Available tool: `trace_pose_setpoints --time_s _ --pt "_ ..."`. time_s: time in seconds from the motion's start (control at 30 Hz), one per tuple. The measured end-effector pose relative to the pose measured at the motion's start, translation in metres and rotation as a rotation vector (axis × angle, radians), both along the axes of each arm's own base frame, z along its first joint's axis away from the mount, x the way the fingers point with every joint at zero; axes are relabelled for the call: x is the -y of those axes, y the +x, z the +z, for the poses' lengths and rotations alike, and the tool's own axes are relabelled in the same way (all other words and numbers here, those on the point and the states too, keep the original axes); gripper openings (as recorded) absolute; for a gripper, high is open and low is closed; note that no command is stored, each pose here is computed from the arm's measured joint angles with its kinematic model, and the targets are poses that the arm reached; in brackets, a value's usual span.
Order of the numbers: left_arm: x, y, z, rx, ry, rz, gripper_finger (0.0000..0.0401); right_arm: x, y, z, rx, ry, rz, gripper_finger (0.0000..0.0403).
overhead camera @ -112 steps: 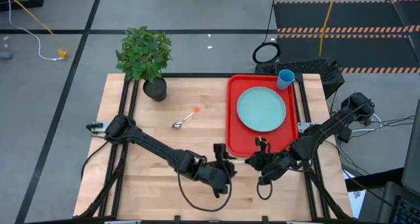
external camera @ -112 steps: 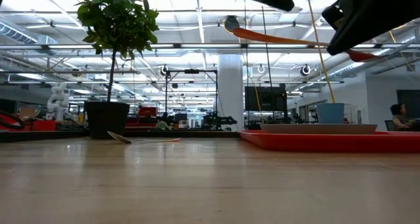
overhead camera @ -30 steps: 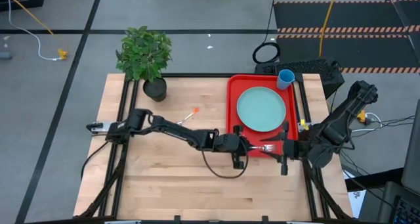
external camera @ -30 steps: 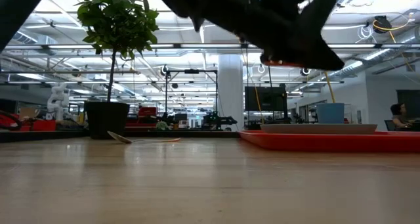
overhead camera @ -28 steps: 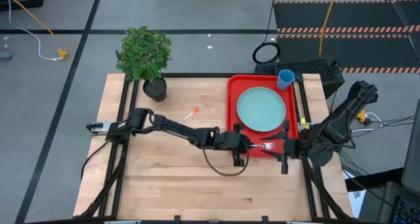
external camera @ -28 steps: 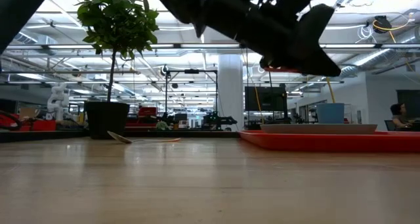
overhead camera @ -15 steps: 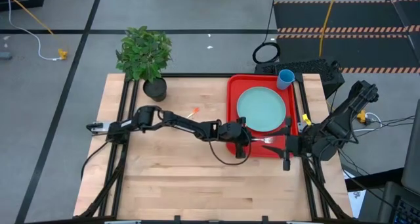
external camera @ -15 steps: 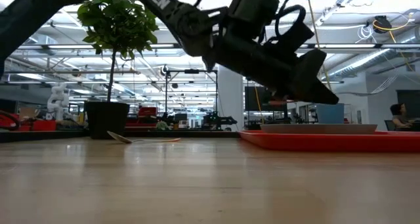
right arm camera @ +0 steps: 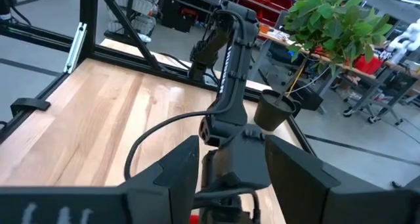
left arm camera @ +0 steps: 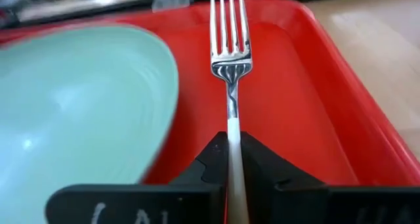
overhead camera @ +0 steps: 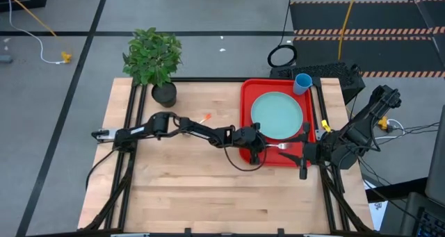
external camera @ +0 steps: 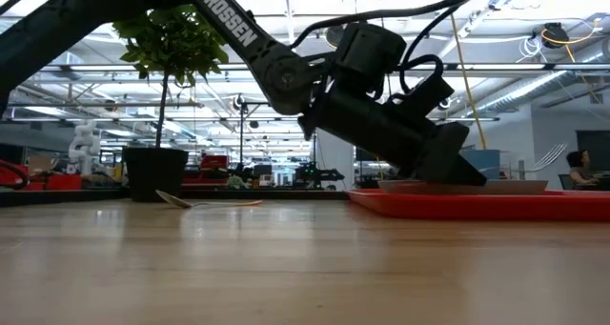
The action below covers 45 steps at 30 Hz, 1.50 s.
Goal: Pick and place plate/cup/fork/spoon on tray
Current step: Put the orange fork on the red tray at the bottom of the light green plate
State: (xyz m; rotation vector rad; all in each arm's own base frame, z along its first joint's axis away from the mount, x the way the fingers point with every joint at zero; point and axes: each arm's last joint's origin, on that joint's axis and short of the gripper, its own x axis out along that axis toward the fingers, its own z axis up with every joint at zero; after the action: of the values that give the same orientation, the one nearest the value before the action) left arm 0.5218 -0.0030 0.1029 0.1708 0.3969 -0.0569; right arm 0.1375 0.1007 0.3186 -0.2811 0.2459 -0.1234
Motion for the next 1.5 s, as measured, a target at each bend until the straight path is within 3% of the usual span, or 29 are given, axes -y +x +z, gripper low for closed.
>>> trace_pose_setpoints --time_s 0.2,0.47,0.8,1.13,1.37,1.5 --pt "0.001 0.0 -0.004 -0.009 0.053 -0.027 0.002 0.0 0.0 0.0 -0.001 0.001 0.0 0.0169" --pt "-0.011 0.0 -0.006 -0.023 0.054 0.016 0.0058 0.0 0.0 0.0 -0.001 0.002 0.001 0.0169" --pt "-0.011 -0.002 0.001 -0.043 0.054 0.017 0.0073 0.0 0.0 -0.001 -0.004 0.023 -0.005 0.0169" --pt "-0.001 -0.032 0.103 -0.126 0.025 0.006 0.0074 0.006 0.001 -0.02 -0.107 0.102 -0.133 0.0167" --pt "0.007 -0.097 0.2 -0.223 -0.073 0.044 0.0074 0.023 0.009 -0.067 -0.378 0.134 -0.267 0.0124" --pt "0.025 -0.13 0.227 -0.256 -0.04 0.063 0.0074 0.034 0.015 -0.095 -0.562 0.197 -0.275 0.009"
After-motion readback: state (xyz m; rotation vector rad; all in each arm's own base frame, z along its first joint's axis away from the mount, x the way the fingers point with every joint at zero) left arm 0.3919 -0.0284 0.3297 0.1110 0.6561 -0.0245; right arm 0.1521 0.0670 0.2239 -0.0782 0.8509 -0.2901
